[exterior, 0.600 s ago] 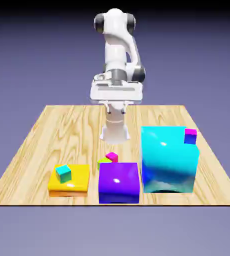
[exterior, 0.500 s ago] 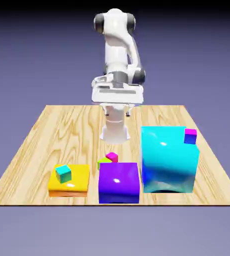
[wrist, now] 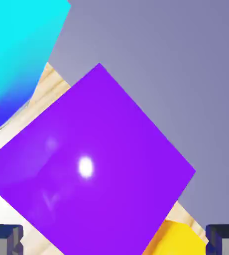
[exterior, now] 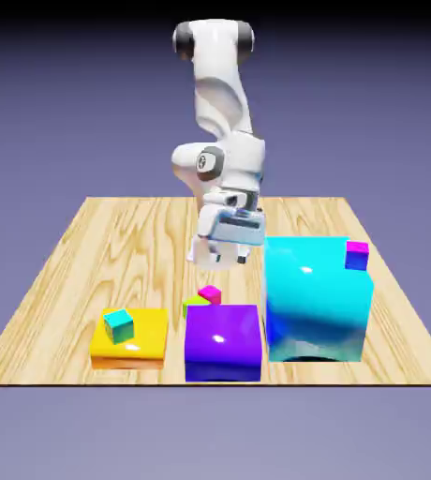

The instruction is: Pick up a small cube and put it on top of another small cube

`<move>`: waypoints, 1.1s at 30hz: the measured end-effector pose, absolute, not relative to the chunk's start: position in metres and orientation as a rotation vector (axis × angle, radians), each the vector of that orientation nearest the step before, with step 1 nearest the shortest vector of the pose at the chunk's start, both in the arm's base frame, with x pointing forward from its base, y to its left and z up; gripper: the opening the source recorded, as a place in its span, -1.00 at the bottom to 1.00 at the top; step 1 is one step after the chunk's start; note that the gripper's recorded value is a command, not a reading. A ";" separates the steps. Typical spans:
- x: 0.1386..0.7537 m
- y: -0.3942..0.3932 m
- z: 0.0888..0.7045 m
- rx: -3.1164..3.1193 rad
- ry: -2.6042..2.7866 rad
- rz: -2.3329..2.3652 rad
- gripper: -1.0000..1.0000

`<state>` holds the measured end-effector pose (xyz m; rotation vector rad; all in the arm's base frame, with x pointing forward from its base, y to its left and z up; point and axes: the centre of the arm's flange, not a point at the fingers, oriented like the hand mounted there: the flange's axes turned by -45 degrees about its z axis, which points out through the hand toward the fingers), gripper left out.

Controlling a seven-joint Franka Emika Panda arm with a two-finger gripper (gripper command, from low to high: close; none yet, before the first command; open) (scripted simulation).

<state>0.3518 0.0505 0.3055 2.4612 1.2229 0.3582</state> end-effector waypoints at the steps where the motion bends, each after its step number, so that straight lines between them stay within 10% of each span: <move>1: 0.348 0.051 0.298 2.423 1.273 0.319 0.00; 33: 0.245 0.014 0.139 0.943 2.225 -0.381 0.00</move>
